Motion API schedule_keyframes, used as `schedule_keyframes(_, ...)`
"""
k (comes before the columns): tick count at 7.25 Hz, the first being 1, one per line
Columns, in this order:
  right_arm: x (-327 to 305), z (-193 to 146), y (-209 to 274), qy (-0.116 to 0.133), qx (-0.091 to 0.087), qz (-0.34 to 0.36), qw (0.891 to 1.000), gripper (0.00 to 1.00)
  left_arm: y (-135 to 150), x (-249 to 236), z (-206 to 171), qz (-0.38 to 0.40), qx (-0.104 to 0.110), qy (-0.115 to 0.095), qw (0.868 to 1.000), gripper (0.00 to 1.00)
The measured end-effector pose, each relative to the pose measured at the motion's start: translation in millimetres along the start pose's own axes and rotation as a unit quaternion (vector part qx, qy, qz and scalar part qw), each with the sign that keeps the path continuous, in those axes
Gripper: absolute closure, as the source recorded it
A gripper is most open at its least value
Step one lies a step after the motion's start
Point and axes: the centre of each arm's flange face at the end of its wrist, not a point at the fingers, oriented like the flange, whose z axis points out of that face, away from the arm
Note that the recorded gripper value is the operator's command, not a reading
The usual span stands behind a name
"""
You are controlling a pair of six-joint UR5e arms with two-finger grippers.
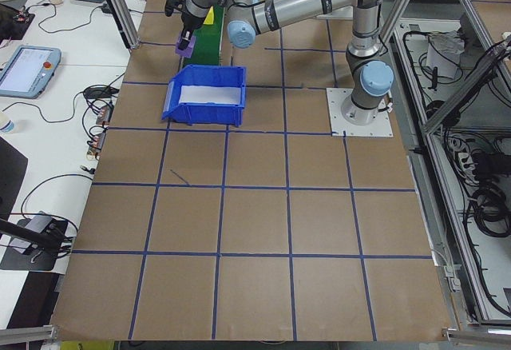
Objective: Move block left to right into plate
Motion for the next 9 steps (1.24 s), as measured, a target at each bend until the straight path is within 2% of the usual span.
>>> schedule_keyframes(3, -1.3, -9.8, -2.0, 0.013, 0.003, 0.008, 1.0, 0.0, 15.9, 28.7, 56.7, -0.014, -0.007, 0.011, 1.0, 0.73)
schedule_keyframes(5, 6.8, -16.0, -19.1, 0.021, 0.01, 0.005, 1.0, 0.0, 29.8, 38.0, 80.2, -0.021, -0.026, 0.014, 0.999, 0.73)
schedule_keyframes(8, 8.1, -18.3, -22.8, 0.022, 0.01, 0.033, 0.999, 0.0, 43.5, 47.9, 94.5, -0.025, -0.044, 0.017, 0.999, 0.73)
schedule_keyframes(9, 7.2, -19.0, -22.8, 0.023, 0.01, 0.039, 0.999, 0.0, 46.8, 51.6, 97.8, -0.024, -0.049, 0.019, 0.998, 0.66)
